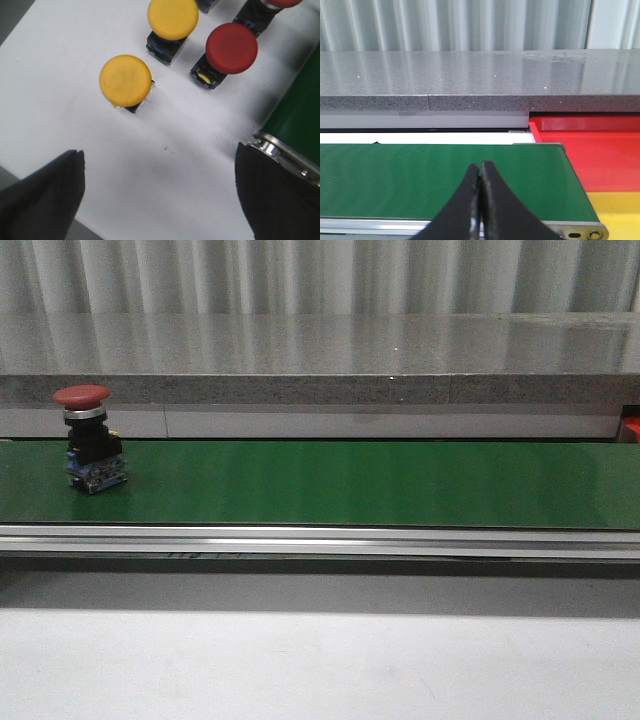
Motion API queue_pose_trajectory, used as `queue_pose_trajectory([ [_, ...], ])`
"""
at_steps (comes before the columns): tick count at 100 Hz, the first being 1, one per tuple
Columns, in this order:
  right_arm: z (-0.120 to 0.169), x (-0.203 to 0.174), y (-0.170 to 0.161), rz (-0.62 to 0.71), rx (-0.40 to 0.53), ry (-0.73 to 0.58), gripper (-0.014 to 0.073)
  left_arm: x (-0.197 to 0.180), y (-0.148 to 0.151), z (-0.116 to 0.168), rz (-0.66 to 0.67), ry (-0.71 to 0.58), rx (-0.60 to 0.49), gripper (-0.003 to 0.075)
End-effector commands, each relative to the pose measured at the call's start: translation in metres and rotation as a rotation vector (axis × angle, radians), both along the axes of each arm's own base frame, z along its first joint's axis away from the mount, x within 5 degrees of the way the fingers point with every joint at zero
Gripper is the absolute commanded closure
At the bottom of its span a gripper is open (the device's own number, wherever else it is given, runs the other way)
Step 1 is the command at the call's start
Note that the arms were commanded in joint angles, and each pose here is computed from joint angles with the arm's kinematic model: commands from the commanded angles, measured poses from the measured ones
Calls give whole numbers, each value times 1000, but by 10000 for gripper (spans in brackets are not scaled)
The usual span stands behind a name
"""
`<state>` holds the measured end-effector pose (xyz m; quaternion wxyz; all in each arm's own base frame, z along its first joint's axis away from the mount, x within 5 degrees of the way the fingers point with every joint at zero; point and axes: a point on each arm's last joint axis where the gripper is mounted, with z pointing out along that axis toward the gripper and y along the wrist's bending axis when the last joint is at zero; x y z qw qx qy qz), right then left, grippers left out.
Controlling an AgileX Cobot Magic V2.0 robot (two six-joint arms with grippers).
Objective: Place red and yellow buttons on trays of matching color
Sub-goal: 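Move the left gripper back over a yellow push button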
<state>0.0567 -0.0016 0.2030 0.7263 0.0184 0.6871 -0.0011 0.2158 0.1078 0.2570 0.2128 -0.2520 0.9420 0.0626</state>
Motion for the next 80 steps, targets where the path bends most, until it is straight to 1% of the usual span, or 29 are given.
queue_pose_trajectory([
  [1,15,-3,0,-7,-11,-115,663,8,5,7,9,-68,31,140],
  [19,15,-3,0,-7,-11,-115,663,12,13,-2,26,-41,35,140],
  [39,15,-3,0,-7,-11,-115,663,12,28,-6,81,-68,38,140],
  [60,15,-3,0,-7,-11,-115,663,24,34,-23,71,-58,34,141],
  [80,15,-3,0,-7,-11,-115,663,41,49,-35,82,-34,25,145],
])
